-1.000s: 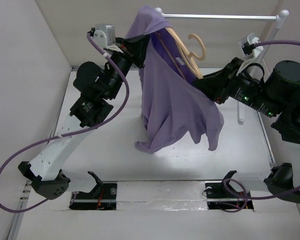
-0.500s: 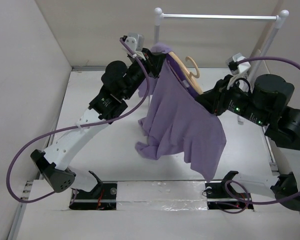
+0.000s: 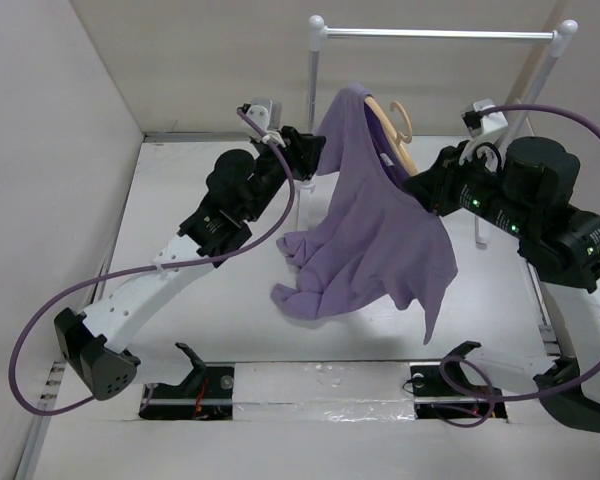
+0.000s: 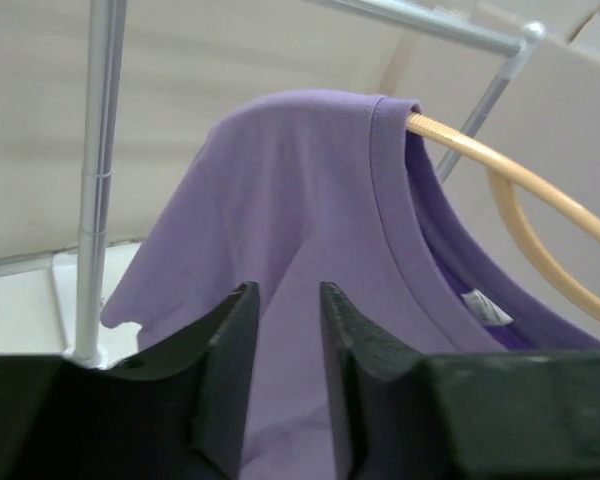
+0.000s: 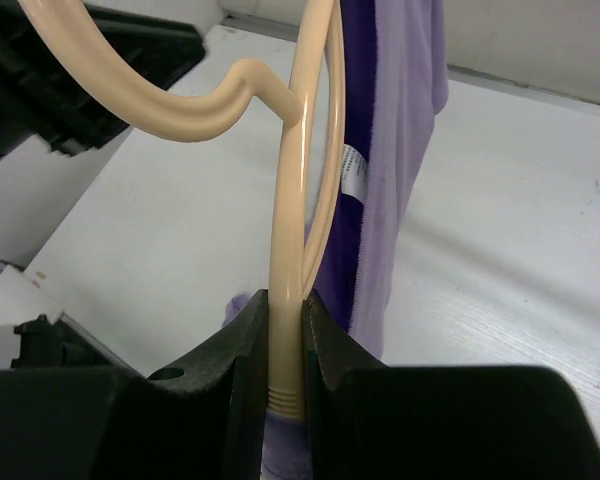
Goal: Place the t-shirt on the hanger
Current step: Place the hanger at the clothesline.
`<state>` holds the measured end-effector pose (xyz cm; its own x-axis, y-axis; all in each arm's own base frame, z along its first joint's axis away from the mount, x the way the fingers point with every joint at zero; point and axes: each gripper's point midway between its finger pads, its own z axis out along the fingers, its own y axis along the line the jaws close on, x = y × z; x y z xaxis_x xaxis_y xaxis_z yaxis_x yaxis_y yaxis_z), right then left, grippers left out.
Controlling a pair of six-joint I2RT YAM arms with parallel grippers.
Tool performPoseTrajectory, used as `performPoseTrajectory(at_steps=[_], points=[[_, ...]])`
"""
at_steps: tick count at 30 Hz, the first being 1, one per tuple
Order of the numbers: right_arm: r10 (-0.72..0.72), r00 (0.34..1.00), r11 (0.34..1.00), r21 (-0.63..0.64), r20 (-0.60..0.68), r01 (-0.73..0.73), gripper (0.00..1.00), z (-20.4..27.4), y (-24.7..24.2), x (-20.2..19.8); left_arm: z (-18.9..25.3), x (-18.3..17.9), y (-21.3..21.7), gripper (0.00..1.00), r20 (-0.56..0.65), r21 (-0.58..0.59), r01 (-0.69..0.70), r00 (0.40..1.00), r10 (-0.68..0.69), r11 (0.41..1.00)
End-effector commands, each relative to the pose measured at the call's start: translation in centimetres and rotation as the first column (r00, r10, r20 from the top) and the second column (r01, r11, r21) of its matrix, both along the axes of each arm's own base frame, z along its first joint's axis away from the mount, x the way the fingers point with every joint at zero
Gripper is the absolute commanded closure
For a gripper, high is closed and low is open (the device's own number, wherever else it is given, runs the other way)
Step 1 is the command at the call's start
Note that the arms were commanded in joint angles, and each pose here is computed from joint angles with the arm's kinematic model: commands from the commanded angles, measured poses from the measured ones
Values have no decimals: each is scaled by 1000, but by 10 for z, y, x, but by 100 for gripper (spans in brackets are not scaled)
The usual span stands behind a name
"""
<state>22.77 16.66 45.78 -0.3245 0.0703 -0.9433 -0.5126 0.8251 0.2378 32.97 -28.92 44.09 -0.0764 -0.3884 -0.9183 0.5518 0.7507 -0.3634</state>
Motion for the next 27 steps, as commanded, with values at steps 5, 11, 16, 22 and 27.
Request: performPoseTrajectory(at_steps=[5, 11, 16, 22, 27], points=[[-133, 983, 990, 67, 130, 125, 100, 31, -27, 37, 10, -40, 25, 64, 38, -169, 59, 998, -54, 984], [-313, 942, 949, 84, 118, 305, 100, 23, -80, 79, -28, -81, 20, 75, -21, -204, 160, 986, -168, 966], [-439, 894, 896, 123, 94, 427, 100, 19, -116, 124, -52, -106, 39, 82, -37, -273, 186, 978, -203, 944], [-553, 828, 827, 177, 94, 533, 100, 38, -158, 173, -96, -119, 52, 83, -88, -241, 180, 975, -206, 954], [-607, 788, 790, 187, 101, 585, 100, 54, -184, 205, -121, -126, 48, 84, -102, -221, 220, 964, -247, 950]])
